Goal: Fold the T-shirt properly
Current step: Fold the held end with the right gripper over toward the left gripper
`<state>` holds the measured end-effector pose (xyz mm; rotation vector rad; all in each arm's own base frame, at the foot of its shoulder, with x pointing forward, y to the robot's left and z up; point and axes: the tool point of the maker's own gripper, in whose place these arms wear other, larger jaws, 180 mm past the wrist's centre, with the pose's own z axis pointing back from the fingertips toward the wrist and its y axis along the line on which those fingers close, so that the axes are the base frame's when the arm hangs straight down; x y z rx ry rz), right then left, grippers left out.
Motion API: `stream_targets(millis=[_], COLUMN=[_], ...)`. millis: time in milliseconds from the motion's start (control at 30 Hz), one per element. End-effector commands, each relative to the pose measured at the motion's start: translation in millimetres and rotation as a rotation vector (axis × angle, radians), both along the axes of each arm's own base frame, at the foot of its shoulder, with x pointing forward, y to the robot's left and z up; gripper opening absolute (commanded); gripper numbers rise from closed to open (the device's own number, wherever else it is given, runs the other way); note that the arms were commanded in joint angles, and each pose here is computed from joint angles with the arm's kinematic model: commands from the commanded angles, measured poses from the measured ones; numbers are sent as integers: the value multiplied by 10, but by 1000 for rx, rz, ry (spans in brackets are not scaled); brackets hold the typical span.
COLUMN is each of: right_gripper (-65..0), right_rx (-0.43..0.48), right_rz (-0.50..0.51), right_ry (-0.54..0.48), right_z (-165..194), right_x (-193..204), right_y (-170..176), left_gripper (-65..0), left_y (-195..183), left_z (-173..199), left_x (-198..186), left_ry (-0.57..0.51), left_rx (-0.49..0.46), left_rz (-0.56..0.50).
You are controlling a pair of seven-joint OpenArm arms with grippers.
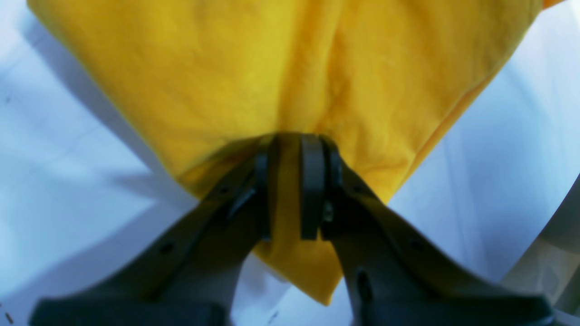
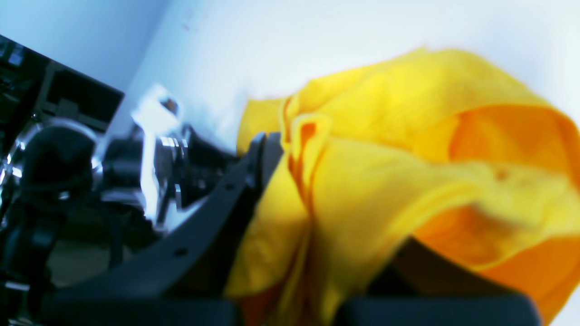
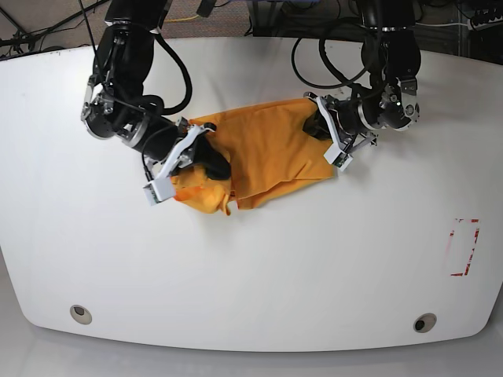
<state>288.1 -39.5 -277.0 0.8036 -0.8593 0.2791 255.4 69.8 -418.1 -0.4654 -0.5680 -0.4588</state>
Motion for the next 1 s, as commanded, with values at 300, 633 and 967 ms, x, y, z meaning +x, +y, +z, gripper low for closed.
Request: stream_targets(millis=[300,633,967], right_gripper=[-639,-636,-347], right_rx=[-50,-174,-440], right_rz=[144,266,396], right_ry=[-78,-100,-187], right_z=[32,-87,-323], right_x=[189,78,-82], right_y=[565,904,1206], left_gripper=[-582,-582,-582], left_y=[100,67,70], left_z=[-64,-37,9], left_x=[-43,-7,58], left_ry=[29,7,-15], left_rx=[60,39,28], left_rz=[-6,1,8])
